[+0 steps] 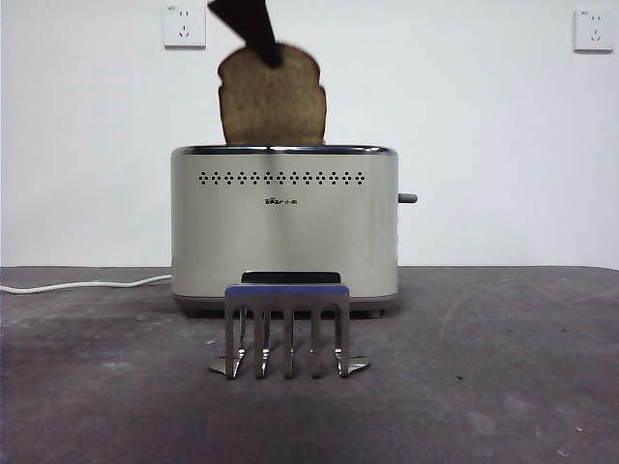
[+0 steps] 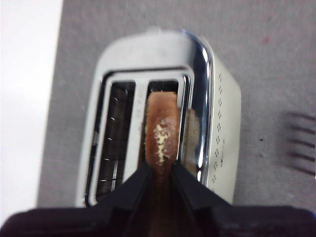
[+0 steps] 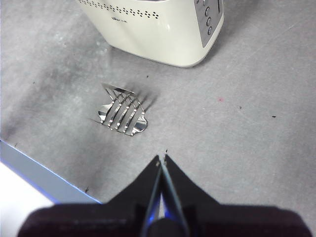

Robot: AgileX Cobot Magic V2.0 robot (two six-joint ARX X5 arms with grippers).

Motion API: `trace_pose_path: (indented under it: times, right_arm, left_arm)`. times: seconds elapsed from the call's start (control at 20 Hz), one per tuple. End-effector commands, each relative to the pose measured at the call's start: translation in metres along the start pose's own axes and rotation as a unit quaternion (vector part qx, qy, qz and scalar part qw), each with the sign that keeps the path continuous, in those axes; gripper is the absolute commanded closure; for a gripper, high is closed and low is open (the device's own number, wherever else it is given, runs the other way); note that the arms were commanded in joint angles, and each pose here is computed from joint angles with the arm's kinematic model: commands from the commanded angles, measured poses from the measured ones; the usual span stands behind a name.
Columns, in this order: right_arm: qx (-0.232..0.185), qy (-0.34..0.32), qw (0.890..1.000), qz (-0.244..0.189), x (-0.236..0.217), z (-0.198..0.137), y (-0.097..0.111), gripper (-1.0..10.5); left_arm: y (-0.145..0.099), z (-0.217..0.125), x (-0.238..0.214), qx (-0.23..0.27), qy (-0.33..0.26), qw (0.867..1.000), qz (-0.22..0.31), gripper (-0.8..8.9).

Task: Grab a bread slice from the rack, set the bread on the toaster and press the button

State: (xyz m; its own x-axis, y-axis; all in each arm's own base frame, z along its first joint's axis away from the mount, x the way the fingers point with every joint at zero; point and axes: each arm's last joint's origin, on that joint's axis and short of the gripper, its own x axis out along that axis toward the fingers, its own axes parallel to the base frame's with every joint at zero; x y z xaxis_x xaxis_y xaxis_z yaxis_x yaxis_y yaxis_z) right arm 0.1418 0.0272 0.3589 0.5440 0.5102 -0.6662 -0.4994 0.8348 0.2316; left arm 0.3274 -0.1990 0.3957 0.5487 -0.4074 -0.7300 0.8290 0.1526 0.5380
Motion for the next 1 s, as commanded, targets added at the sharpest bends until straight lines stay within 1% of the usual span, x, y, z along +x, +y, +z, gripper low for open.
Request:
trace_pose_path:
  times: [0.05,0.25,0.35,0.45,0.6,0.65,0.7,0.8,0.85,1.0]
  right_arm:
    - [-0.009,0.0,1.0,0.001,0.0,0.001,0.0,9.6]
    - [-0.01,-0.001,1.0,0.001,0.004,0.004,-0.003,9.6]
    - [-0.014,-0.009,1.0,0.0,0.007,0.008,-0.004,9.6]
    - [-0.017,-0.015,1.0,-0.001,0.011,0.012,-0.007,9.6]
    - [-0.018,-0.017,1.0,-0.002,0.017,0.016,-0.011,9.6]
    - [-0.019,-0.019,1.0,-0.002,0.02,0.019,-0.013,9.6]
    - [-0.02,-0.022,1.0,-0.002,0.022,0.021,-0.014,9.6]
    - [-0.025,-0.031,0.999,-0.004,0.029,0.027,-0.019,9.6]
    - [-0.027,-0.036,0.999,-0.005,0.033,0.03,-0.021,9.6]
    - [-0.021,-0.042,0.999,-0.005,0.046,0.038,-0.029,9.6]
  left_arm:
    - [0.0,-0.002,0.01,0.003,-0.002,1.0,-0.013,8.22]
    - [0.001,-0.005,0.022,-0.003,0.003,1.0,-0.02,8.14]
    - [0.003,-0.006,0.026,-0.024,-0.004,0.999,-0.023,8.04]
    - [0.005,-0.006,0.027,-0.028,-0.006,1.0,-0.012,7.72]
    - [0.008,-0.006,0.027,-0.028,0.001,1.0,0.01,7.72]
    - [0.01,-0.006,0.027,-0.031,0.002,0.999,0.018,7.45]
    - [0.012,-0.006,0.026,-0.038,-0.002,0.999,0.026,6.79]
    - [0.016,-0.004,0.026,-0.044,-0.015,0.998,0.043,5.0]
    - [0.016,-0.004,0.026,-0.044,-0.018,0.998,0.047,4.54]
    - [0.017,-0.004,0.026,-0.044,-0.018,0.998,0.048,4.53]
